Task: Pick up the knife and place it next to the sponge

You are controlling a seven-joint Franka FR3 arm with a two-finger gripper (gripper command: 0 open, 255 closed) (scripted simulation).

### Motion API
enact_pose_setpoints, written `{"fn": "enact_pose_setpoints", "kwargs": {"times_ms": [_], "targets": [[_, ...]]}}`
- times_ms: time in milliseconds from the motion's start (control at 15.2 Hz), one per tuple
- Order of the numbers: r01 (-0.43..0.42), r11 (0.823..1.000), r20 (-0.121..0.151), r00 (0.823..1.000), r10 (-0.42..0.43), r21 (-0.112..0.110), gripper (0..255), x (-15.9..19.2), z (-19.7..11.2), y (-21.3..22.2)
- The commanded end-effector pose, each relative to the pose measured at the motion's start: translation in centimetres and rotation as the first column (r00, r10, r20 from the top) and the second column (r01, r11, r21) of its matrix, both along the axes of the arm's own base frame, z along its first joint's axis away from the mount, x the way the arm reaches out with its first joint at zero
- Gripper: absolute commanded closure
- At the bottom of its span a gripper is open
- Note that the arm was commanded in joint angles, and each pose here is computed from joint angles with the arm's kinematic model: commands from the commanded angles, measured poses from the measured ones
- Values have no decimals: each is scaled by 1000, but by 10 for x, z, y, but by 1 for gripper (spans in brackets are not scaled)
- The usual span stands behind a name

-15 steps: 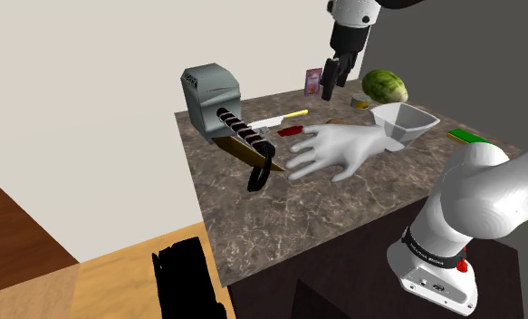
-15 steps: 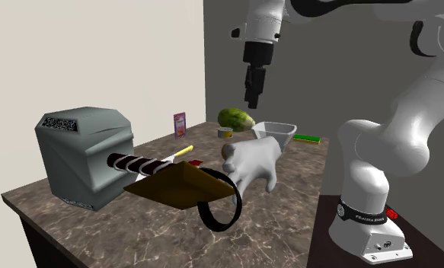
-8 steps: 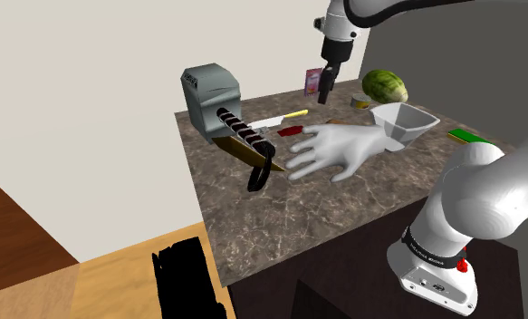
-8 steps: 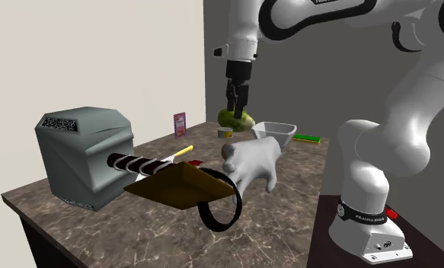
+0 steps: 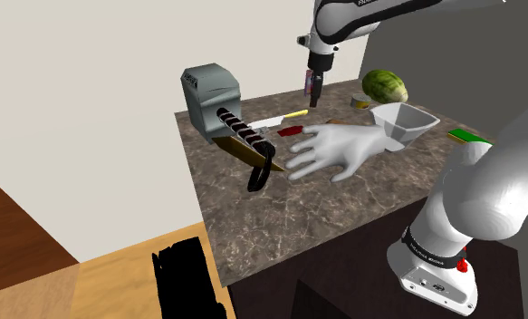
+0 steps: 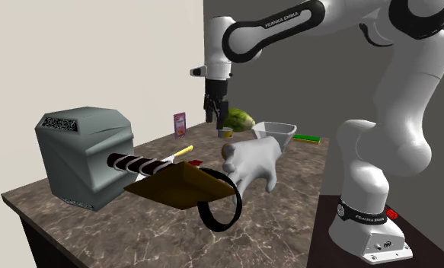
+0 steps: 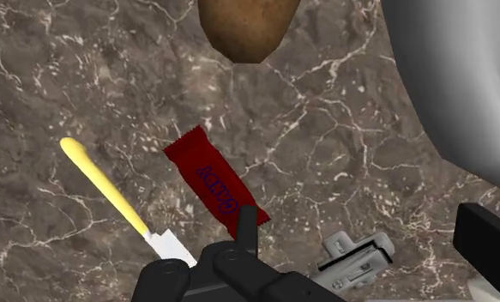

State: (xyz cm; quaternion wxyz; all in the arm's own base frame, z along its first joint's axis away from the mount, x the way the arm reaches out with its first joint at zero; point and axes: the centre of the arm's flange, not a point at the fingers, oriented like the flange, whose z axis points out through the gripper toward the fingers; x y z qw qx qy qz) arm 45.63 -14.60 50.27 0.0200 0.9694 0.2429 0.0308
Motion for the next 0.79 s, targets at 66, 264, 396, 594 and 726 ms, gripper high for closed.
{"fn": "enact_pose_setpoints", "kwargs": {"times_ms": [66,264,396,594,726], "targets": [[-100,995,-13,995,100,-2,0,31,-20,-20],[-193,981,-26,981,193,-1,0,63,-40,-36],[-254,967,-35,966,254,1,0,85,-54,-45],[-344,939,-48,938,344,4,0,118,-76,-56],[-403,915,-56,914,402,7,0,141,-90,-61]]}}
